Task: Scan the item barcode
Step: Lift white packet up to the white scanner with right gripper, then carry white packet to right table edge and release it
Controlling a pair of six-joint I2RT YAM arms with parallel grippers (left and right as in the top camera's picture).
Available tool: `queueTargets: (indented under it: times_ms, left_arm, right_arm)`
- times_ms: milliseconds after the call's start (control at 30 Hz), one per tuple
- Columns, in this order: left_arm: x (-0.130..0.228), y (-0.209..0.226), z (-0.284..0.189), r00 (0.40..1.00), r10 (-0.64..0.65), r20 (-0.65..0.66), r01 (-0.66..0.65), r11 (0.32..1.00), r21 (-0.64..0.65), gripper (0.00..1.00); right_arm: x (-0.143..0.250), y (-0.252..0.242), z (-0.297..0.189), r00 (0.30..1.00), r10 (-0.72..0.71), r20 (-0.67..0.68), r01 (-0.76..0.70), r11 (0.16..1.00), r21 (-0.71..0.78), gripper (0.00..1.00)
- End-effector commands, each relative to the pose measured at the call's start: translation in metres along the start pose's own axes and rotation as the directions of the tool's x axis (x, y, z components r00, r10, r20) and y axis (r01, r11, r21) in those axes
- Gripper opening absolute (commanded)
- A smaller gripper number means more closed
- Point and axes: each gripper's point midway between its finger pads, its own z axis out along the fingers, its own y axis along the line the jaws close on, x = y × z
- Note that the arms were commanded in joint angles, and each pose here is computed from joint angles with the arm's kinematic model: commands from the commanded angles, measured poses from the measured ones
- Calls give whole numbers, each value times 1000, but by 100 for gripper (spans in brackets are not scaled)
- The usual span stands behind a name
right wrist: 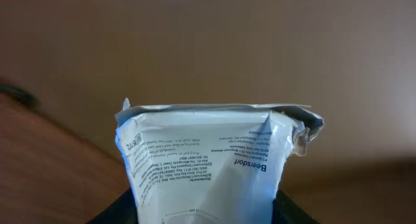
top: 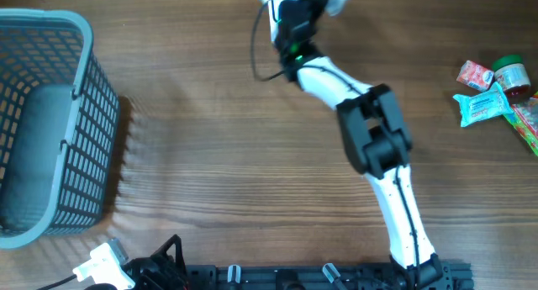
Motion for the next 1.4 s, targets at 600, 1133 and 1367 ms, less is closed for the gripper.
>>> queueTargets:
  times_ms: [600, 1133, 1367]
  left_arm:
    - [4, 1, 1, 1000, -4, -16, 4, 1000, 3, 100]
    - [4, 1, 1, 1000, -4, -16, 4, 1000, 3, 100]
    - [4, 1, 1, 1000, -4, -16, 4, 1000, 3, 100]
  right_arm:
    - [350, 70, 67, 41, 606, -794, -805, 491, 333, 49]
    - [201, -273, -28, -25, 825, -565, -1000, -11, 28, 100]
    - [138, -374, -197, 277, 851, -445, -829, -23, -559, 100]
